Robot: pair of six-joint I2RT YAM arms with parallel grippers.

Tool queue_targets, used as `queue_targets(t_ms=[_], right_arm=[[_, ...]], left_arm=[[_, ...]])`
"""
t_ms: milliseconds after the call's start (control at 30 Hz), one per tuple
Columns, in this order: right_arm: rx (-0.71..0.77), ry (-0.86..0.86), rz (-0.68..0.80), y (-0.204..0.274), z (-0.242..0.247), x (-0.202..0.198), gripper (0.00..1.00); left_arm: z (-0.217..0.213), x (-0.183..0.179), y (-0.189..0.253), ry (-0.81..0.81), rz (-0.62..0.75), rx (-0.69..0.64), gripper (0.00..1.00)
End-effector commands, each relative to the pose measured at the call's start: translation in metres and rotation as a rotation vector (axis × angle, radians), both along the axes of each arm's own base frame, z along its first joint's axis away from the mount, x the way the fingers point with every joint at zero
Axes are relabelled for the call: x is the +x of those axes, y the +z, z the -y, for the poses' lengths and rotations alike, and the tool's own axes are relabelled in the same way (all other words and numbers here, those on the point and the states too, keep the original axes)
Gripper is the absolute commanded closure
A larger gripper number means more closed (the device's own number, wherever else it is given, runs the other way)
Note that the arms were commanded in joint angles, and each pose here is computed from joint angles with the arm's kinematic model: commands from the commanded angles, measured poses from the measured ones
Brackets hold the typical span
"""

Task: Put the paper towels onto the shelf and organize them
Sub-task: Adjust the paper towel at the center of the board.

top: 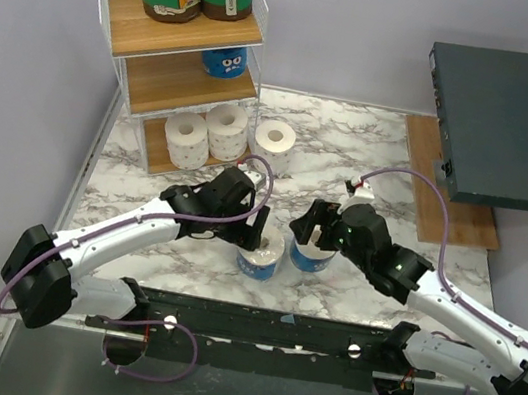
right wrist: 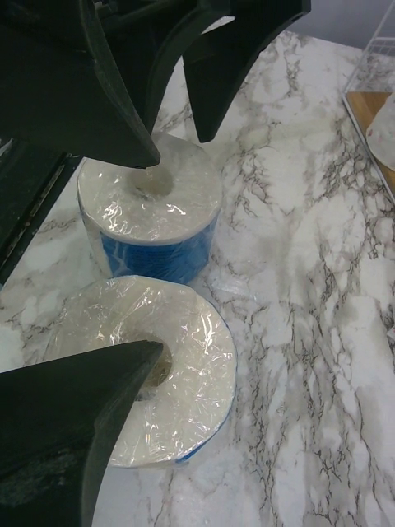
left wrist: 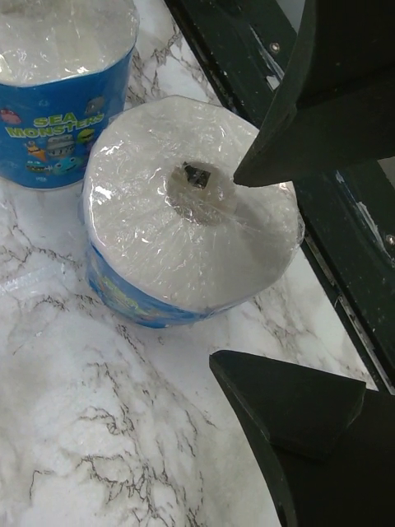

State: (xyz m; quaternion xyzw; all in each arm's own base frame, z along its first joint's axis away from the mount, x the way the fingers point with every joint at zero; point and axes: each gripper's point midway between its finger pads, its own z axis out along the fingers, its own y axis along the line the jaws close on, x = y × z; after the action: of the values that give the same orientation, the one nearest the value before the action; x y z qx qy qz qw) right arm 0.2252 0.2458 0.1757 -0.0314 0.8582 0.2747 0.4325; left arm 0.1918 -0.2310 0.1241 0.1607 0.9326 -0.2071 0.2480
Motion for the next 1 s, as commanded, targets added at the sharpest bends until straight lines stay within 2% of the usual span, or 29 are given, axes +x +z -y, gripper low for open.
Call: queue_targets(t_ms=[0, 300, 467, 867, 967], right_arm=[[-0.034, -0.026, -0.002, -0.007, 0.01, -0.002, 0.11], [-0.043, -0.038, 0.002, -0.008, 0.015, -0.002, 0.11], [-0.044, -0.043, 0.002, -0.008, 0.016, -0.002, 0.11], [-0.058, -0.058, 0.005, -0.007, 0.021, -0.001, 0.11], [-0.061, -0.062, 0.007, -0.006, 0.021, 0.0, 0.11]], left_arm=[[0.001, 0.01, 0.001, 0.002, 0.023, 0.042, 0.14], [0.008, 0.018, -0.007, -0.008, 0.005, 0.07, 0.19], [0.011, 0.02, -0.012, -0.01, -0.007, 0.083, 0.28], [0.015, 0.018, -0.022, 0.0, -0.036, 0.071, 0.41], [0.013, 0.018, -0.022, 0.005, -0.034, 0.071, 0.48]])
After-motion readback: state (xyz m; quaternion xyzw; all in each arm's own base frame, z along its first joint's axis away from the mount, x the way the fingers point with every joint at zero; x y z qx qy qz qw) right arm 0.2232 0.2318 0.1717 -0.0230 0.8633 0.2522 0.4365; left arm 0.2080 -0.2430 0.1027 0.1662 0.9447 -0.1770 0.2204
